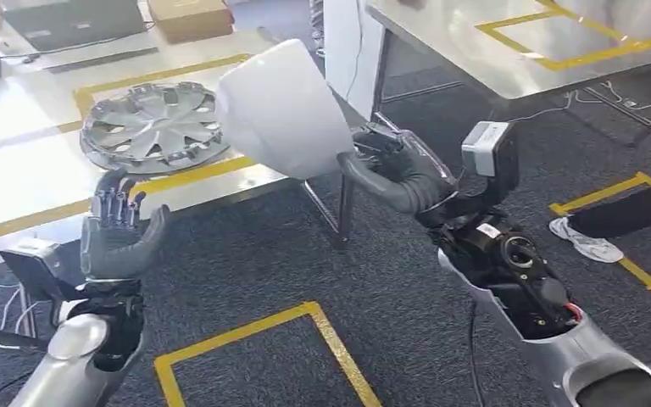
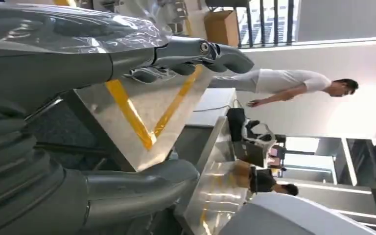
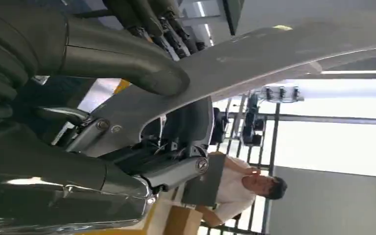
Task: Take the parts from the cabinet and place them on the table.
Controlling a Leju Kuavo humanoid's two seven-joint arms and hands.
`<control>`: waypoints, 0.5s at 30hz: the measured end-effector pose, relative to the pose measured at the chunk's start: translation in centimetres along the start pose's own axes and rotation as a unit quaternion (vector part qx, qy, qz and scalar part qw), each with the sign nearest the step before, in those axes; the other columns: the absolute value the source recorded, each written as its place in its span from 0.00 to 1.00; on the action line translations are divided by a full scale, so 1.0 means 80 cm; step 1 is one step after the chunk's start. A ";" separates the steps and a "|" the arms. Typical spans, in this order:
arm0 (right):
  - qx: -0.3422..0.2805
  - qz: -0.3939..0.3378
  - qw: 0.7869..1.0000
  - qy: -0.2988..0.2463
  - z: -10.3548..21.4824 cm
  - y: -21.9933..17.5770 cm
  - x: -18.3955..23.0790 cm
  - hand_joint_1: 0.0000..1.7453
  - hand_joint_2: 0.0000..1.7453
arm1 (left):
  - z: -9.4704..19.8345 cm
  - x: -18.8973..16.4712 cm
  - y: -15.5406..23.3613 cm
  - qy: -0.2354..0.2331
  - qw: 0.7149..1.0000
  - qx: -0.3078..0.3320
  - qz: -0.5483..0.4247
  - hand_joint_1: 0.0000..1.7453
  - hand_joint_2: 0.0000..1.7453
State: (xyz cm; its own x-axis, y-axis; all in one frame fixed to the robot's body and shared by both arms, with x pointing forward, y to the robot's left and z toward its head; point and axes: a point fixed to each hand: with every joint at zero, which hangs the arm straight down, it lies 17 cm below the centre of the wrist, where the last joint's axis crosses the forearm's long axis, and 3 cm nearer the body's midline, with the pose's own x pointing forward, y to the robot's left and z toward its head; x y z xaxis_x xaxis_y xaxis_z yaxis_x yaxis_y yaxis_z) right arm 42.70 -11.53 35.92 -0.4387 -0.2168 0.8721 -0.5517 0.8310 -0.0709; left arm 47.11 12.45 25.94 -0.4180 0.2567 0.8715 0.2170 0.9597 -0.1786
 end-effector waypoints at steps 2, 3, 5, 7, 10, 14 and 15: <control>0.000 0.000 1.000 0.000 0.000 0.000 0.000 1.00 1.00 | 0.000 0.000 0.000 0.000 1.000 0.000 0.000 0.00 1.00; 0.000 0.000 1.000 0.000 0.000 0.000 0.000 1.00 1.00 | 0.000 0.000 0.000 0.000 1.000 0.000 0.000 0.00 1.00; 0.001 0.001 1.000 0.000 -0.001 0.000 0.000 1.00 1.00 | 0.000 -0.001 0.000 0.002 1.000 0.000 -0.001 0.00 1.00; 0.001 0.001 1.000 0.000 -0.001 0.000 0.000 1.00 1.00 | -0.001 -0.001 0.000 0.001 1.000 0.000 0.000 0.00 1.00; 0.000 0.002 1.000 -0.002 -0.002 -0.001 0.002 1.00 1.00 | -0.001 0.000 -0.001 0.000 1.000 0.000 0.001 0.00 1.00; -0.002 -0.001 1.000 0.004 0.001 0.000 -0.005 1.00 1.00 | 0.001 -0.002 -0.002 0.002 1.000 -0.002 0.002 0.00 1.00; -0.003 -0.002 1.000 0.005 0.002 -0.001 -0.006 1.00 1.00 | 0.001 -0.002 -0.002 0.002 1.000 -0.003 0.003 0.00 1.00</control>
State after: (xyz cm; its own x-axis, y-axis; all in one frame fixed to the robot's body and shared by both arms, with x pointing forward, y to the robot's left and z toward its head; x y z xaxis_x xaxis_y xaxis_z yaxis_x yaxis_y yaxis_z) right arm 42.84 -11.56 35.46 -0.4291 -0.2143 0.8775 -0.5487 0.8335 -0.0647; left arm 47.08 12.24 25.77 -0.4139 0.2612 0.8720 0.2238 0.9577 -0.1807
